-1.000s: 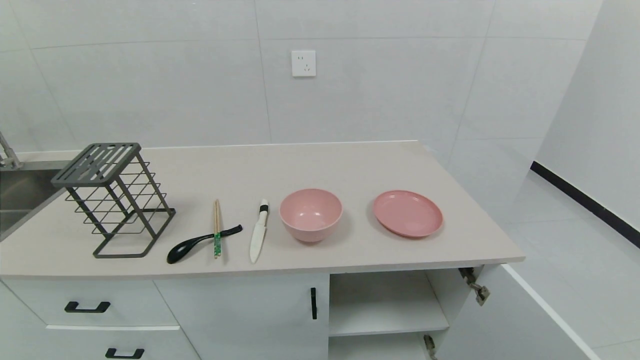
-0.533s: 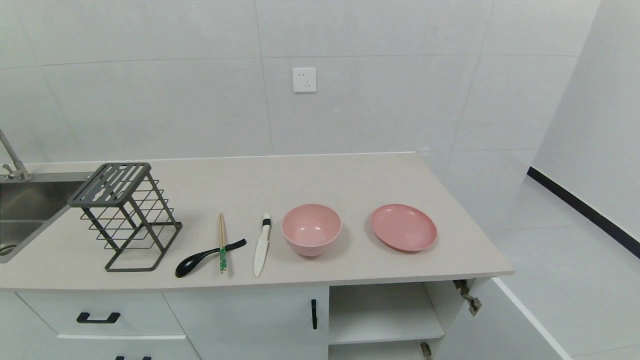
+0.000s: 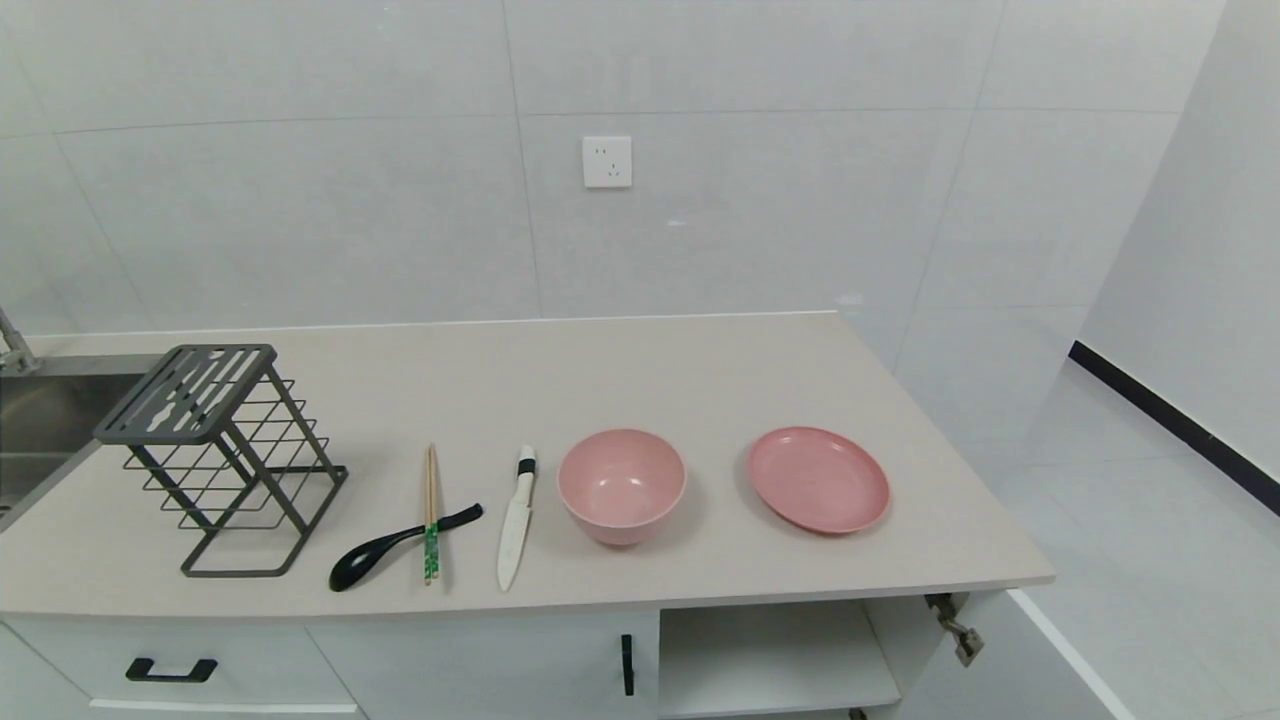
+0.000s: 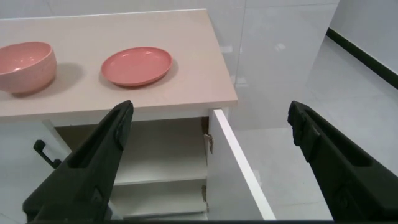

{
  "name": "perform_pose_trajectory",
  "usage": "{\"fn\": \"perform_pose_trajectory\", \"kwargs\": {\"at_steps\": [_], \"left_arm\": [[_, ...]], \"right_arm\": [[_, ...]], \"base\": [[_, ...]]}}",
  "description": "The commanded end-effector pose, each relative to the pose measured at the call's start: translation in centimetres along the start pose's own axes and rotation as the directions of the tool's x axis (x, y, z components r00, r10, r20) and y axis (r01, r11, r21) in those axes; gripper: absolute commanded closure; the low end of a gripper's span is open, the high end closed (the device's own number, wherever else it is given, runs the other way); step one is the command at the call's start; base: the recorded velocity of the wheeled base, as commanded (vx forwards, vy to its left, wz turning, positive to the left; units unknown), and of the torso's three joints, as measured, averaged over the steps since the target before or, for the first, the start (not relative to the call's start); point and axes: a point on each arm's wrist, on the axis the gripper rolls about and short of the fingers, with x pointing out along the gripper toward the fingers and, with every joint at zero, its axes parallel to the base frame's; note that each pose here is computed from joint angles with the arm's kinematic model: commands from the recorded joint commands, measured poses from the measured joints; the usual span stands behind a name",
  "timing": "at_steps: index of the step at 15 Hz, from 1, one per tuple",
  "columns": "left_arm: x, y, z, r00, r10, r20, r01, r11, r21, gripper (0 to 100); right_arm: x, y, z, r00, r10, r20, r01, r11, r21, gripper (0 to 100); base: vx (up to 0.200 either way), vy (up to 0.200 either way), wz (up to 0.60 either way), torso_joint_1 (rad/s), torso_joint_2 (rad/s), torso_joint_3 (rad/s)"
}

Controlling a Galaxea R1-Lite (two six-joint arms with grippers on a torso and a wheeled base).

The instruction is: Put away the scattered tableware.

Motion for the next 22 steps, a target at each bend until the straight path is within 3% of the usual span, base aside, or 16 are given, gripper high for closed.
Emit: {"fn": "perform_pose_trajectory", "kwargs": {"at_steps": [1,10,11,13,14,16,18,19,21,22], "left_arm": [[0.0,0.0,0.0,1.000,0.000,-0.001,0.000,1.000,0.002,0],[0.0,0.0,0.0,1.000,-0.002,0.000,0.002,1.000,0.002,0],[0.0,0.0,0.0,1.000,-0.003,0.000,0.003,1.000,0.002,0],[0.0,0.0,0.0,1.000,-0.002,0.000,0.002,1.000,0.000,0],[0.0,0.0,0.0,1.000,-0.002,0.000,0.002,1.000,0.000,0],[0.0,0.0,0.0,1.000,0.000,-0.001,0.000,1.000,0.002,0],[0.0,0.0,0.0,1.000,0.003,-0.001,-0.003,1.000,0.006,0],[0.0,0.0,0.0,1.000,0.003,-0.001,-0.003,1.000,0.005,0],[0.0,0.0,0.0,1.000,0.001,-0.001,-0.001,1.000,0.011,0],[0.0,0.0,0.0,1.000,0.001,-0.001,-0.001,1.000,0.011,0]], "right_arm": [[0.0,0.0,0.0,1.000,0.001,-0.001,-0.001,1.000,-0.002,0],[0.0,0.0,0.0,1.000,-0.004,0.002,0.004,1.000,0.002,0],[0.0,0.0,0.7,0.998,-0.008,0.066,0.008,1.000,0.005,0],[-0.4,0.2,3.4,0.962,-0.007,0.273,0.008,1.000,0.000,0],[-0.4,0.3,3.3,0.965,0.037,0.260,-0.036,0.999,-0.009,0],[-0.2,0.6,3.1,0.972,0.178,0.156,-0.178,0.984,-0.011,0],[0.9,0.8,4.9,0.945,0.326,0.021,-0.327,0.945,0.022,0],[1.3,0.8,5.4,0.939,0.343,-0.004,-0.343,0.939,0.033,0],[4.5,0.8,7.2,0.896,0.414,-0.159,-0.404,0.910,0.094,0],[4.5,0.8,7.2,0.894,0.417,-0.165,-0.406,0.909,0.096,0]], "base": [[0.200,0.000,0.00,-0.012,-0.01,-0.002],[0.022,0.000,0.00,0.005,0.00,0.001],[0.000,0.000,0.00,0.000,0.00,0.000],[0.000,0.000,0.00,0.000,0.00,0.000],[0.000,0.000,0.00,0.000,0.00,0.000],[0.000,0.000,0.00,0.000,0.00,0.000],[0.000,0.000,0.00,0.000,0.00,0.000],[0.000,0.000,0.00,0.000,0.00,0.000],[0.000,0.000,0.00,0.000,0.00,0.000],[0.000,0.000,0.00,0.000,0.00,0.000]]}}
